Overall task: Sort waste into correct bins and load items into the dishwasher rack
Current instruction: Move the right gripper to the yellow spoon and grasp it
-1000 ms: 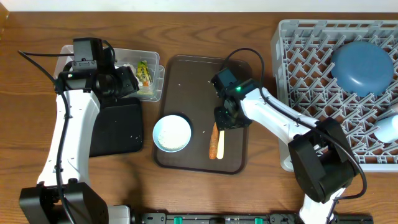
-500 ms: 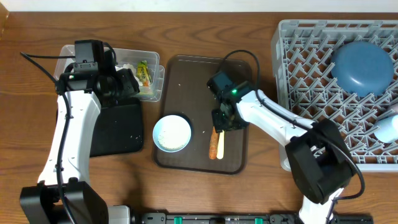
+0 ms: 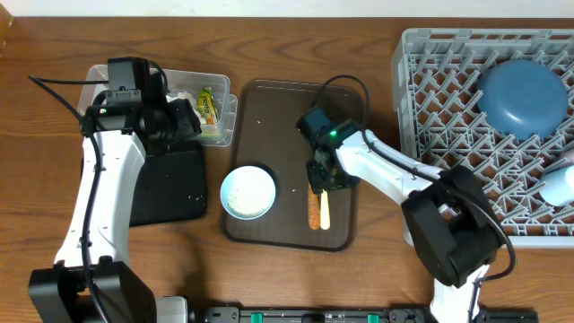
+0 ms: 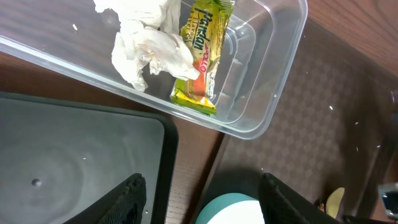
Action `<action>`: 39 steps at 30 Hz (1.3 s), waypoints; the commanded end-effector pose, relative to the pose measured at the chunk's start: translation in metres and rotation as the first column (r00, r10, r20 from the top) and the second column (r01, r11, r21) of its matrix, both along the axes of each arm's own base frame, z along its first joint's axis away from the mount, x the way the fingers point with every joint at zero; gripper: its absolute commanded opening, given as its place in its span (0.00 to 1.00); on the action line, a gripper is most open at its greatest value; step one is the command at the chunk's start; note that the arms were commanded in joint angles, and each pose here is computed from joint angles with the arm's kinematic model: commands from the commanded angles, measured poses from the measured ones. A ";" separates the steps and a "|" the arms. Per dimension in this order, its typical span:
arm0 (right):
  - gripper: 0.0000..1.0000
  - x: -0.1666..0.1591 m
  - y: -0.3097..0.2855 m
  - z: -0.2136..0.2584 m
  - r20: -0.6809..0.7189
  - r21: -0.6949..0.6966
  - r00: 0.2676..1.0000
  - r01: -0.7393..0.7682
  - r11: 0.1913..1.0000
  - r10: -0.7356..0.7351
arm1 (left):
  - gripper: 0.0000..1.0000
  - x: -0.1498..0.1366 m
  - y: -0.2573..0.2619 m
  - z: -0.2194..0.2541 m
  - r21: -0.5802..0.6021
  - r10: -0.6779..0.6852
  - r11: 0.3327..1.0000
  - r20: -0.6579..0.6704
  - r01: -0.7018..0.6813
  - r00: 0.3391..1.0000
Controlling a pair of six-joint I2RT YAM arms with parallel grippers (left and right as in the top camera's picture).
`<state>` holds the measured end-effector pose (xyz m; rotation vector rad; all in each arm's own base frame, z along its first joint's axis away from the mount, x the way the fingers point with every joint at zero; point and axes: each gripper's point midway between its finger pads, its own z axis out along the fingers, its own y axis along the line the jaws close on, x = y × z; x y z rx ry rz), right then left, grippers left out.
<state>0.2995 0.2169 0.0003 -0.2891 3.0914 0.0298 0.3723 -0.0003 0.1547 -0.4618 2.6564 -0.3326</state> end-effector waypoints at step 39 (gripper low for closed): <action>0.01 0.003 0.015 -0.005 0.013 0.049 0.998 -0.068 0.997 0.067 | 0.60 -0.002 0.003 -0.003 0.012 0.010 1.000 -0.008 -0.010 1.000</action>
